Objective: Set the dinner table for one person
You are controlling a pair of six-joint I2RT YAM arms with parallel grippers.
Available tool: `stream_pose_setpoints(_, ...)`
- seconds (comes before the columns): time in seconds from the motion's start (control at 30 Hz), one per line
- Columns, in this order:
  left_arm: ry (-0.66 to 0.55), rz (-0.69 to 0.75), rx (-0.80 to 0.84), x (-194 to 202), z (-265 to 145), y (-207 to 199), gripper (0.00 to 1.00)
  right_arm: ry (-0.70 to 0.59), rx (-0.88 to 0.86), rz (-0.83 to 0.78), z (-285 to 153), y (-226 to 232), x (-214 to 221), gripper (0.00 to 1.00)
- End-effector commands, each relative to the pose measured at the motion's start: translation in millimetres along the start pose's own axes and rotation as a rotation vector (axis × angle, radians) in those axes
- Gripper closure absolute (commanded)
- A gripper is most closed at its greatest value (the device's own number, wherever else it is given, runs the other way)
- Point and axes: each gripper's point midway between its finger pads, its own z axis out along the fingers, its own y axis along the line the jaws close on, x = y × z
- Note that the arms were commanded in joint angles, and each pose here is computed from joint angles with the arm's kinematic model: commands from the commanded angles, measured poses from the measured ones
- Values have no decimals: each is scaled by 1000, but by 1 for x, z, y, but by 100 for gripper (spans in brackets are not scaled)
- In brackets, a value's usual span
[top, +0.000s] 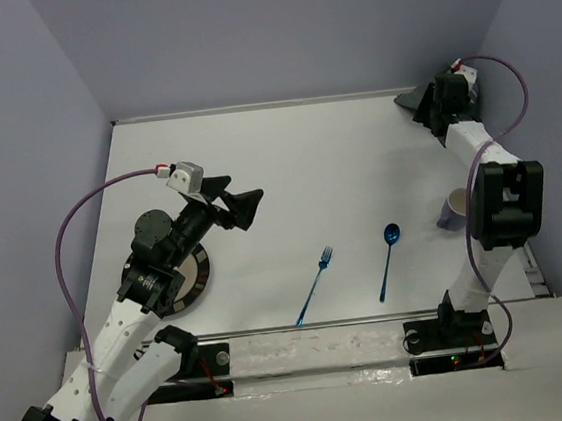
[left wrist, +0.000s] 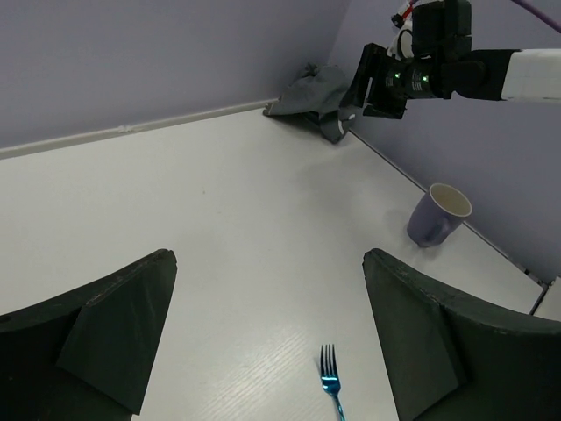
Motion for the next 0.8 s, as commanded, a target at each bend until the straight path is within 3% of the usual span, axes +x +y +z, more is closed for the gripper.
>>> stream_pose_setpoints(0.0,-34,24,-11,-9,0,0,1,-91,37,53,26,-21,-45,36)
stream_pose_setpoints(0.27,-5,24,-36,0,6,7,1,-23,76,46,88,-48,-31,30)
stream_pose_setpoints(0.47,12,21,-36,5,10,9,1,-1,-1,51,127,-49,-24,38)
stream_pose_setpoints(0.63,20,18,-32,6,12,9,1,-7,-254,13,121,-6,-28,91)
stream_pose_setpoints(0.7,25,17,-42,7,14,12,1,3,-328,-22,107,17,-21,99)
stream_pose_setpoints(0.77,31,14,-59,8,15,15,1,8,-431,-96,82,52,-16,100)
